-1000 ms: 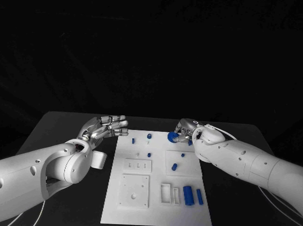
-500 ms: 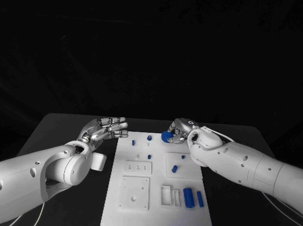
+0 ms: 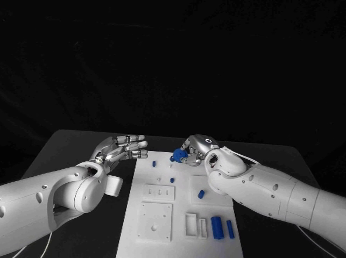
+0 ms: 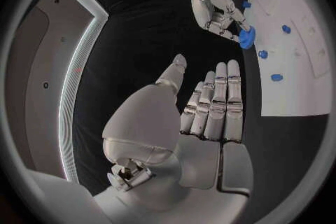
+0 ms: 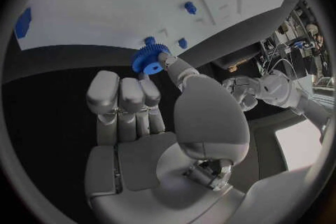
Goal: Assemble the parts on the task board
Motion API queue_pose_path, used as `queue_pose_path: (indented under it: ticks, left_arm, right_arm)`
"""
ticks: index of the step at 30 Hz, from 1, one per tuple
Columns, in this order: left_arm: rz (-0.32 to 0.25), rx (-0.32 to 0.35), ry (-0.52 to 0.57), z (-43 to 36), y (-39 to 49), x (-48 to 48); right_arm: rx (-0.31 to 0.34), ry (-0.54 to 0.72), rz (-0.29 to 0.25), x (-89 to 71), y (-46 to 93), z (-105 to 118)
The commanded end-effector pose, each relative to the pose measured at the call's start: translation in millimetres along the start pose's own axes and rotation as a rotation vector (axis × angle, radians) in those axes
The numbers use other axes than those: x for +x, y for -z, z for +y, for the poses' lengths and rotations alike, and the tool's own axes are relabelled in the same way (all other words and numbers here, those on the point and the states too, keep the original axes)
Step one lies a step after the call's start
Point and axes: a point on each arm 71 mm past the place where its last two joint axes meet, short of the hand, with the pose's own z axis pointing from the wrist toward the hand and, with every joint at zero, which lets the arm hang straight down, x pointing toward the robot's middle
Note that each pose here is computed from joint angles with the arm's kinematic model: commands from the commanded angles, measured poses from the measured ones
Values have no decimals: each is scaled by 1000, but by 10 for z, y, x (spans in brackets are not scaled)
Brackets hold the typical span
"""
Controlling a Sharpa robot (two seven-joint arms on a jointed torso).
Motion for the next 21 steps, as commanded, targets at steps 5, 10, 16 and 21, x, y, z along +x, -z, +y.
queue_pose_path:
  ticks: [5,10,16,21]
  left_arm:
    - [9,10,6,-17,-9,33]
    - [11,10,7,-16,-16,42]
    - [14,11,8,-15,-24,57]
    - [16,10,8,-13,-30,66]
  right_arm:
    - [-29,52,-15,104,-14,165]
    - [-38,67,3,199,-27,244]
    - [-41,82,29,293,-42,293]
    - [-40,84,49,360,-56,313]
